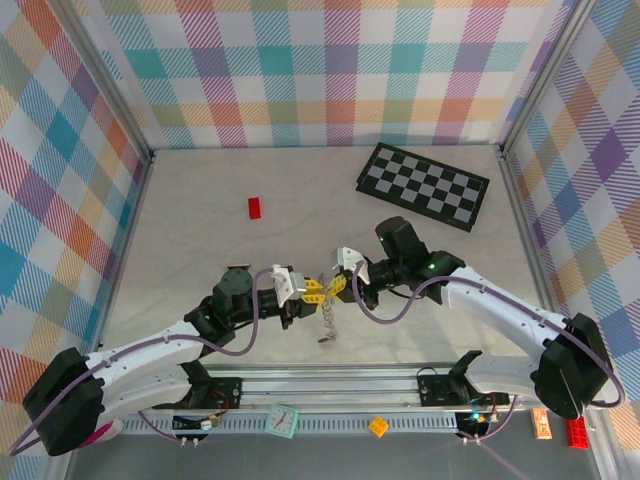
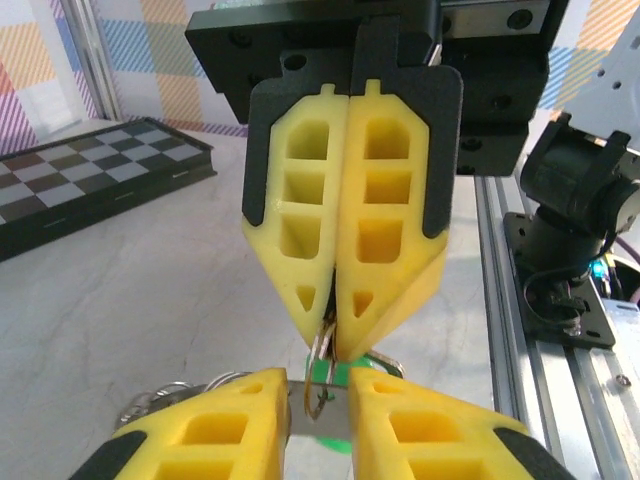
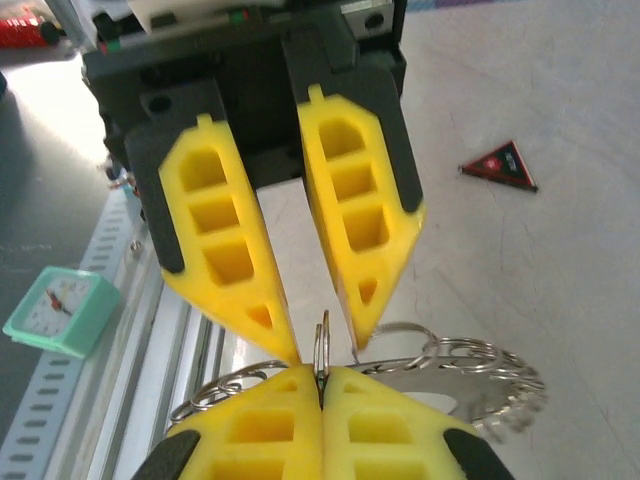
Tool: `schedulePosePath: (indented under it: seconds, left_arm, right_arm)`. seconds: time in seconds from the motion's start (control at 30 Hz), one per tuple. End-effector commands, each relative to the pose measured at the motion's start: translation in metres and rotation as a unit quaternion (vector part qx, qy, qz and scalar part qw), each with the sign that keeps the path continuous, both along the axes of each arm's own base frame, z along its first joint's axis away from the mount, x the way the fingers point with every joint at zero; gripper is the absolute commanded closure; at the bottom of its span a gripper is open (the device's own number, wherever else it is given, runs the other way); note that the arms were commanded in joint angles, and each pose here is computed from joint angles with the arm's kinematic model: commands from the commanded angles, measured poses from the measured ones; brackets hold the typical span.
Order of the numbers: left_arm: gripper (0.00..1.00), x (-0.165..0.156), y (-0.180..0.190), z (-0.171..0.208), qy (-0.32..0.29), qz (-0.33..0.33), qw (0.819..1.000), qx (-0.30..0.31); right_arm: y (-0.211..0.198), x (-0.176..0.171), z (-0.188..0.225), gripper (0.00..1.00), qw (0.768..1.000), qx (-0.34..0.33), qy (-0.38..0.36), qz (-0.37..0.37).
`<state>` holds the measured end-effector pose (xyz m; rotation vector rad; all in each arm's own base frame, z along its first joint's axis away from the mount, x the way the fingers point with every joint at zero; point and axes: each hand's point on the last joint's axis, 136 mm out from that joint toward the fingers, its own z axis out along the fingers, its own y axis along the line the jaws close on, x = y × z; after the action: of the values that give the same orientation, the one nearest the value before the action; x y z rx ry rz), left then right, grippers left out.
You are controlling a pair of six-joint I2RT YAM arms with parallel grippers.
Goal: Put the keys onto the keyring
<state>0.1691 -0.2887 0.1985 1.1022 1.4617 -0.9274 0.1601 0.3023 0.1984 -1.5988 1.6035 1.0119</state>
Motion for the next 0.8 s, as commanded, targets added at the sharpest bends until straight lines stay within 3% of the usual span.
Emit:
schedulePosePath:
  seconds: [0.0, 0.33, 0.47, 0.63, 0.77]
  left_arm:
    - [0.78, 0.0, -0.001, 0.011, -0.015, -0.003, 1.0, 0.018]
    - [0.8, 0.002, -0.008, 0.01, -0.017, -0.023, 0.998, 0.061]
    - [0.88, 0.003, -0.01, 0.013, -0.021, -0.027, 0.998, 0.061]
    - [1.0, 0.003, -0.01, 0.009, -0.022, -0.031, 0.997, 0.072]
    - [1.0, 0.003, -0.008, 0.01, -0.032, -0.024, 0.997, 0.06]
  right_arm:
    - [-0.003, -0.002, 0.01, 1.0, 0.999, -0.024, -0.037, 0.015]
    - [0.002, -0.006, 0.008, 1.0, 0.993, -0.084, -0.069, 0.044]
    - [0.006, -0.009, 0.007, 1.0, 0.99, -0.101, -0.075, 0.056]
    - [0.01, -0.012, 0.018, 1.0, 0.993, -0.073, -0.072, 0.056]
    - [0.003, -0.005, 0.02, 0.73, 0.997, -0.052, -0.057, 0.019]
